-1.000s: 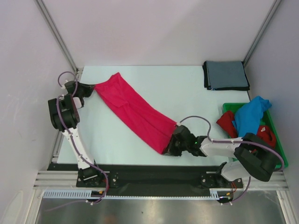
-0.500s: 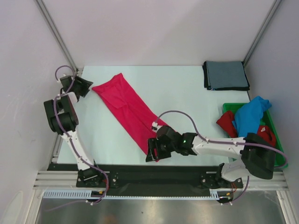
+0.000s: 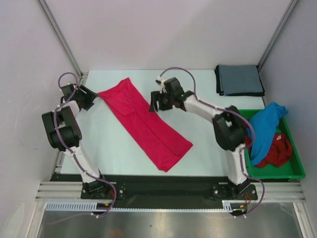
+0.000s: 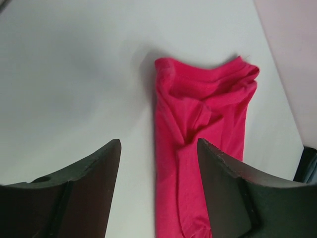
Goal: Fold and stack the t-shirts
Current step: Fold the tshirt
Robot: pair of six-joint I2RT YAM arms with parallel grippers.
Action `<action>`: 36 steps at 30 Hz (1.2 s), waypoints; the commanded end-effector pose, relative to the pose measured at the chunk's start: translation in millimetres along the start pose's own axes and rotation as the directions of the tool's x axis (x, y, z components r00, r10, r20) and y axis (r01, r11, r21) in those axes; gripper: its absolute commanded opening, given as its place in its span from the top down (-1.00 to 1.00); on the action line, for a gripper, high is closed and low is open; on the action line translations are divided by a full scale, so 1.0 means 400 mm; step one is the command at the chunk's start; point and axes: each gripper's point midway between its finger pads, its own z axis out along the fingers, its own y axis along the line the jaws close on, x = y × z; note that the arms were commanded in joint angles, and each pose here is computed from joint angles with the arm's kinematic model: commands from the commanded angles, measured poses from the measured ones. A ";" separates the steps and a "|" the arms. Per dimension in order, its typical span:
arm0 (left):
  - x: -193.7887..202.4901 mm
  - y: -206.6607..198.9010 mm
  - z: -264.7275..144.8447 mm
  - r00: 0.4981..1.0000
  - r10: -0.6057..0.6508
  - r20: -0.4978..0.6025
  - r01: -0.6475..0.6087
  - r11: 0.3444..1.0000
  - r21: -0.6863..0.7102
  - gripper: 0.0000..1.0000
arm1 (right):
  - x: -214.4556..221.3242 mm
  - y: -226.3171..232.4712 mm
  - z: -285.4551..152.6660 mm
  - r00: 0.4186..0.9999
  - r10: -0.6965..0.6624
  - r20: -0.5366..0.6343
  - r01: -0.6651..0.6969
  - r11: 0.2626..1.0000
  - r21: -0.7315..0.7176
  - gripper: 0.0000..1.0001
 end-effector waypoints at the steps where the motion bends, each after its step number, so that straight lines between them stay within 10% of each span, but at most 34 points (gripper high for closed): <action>1: 0.012 -0.005 0.016 0.999 0.020 -0.044 -0.019 0.999 0.028 -0.37 | -0.132 -0.034 0.102 0.995 -0.085 0.050 0.088 0.993 -0.081 -0.41; 14: 0.043 0.006 0.124 0.992 -0.047 -0.119 0.057 0.995 0.082 -0.40 | -0.225 -0.127 0.358 0.991 -0.013 0.137 0.039 0.981 -0.192 -0.34; 36: 0.032 -0.068 0.289 0.979 -0.130 -0.159 0.159 0.971 0.181 0.33 | -0.268 -0.196 0.443 0.947 0.214 0.240 -0.167 0.965 -0.201 0.93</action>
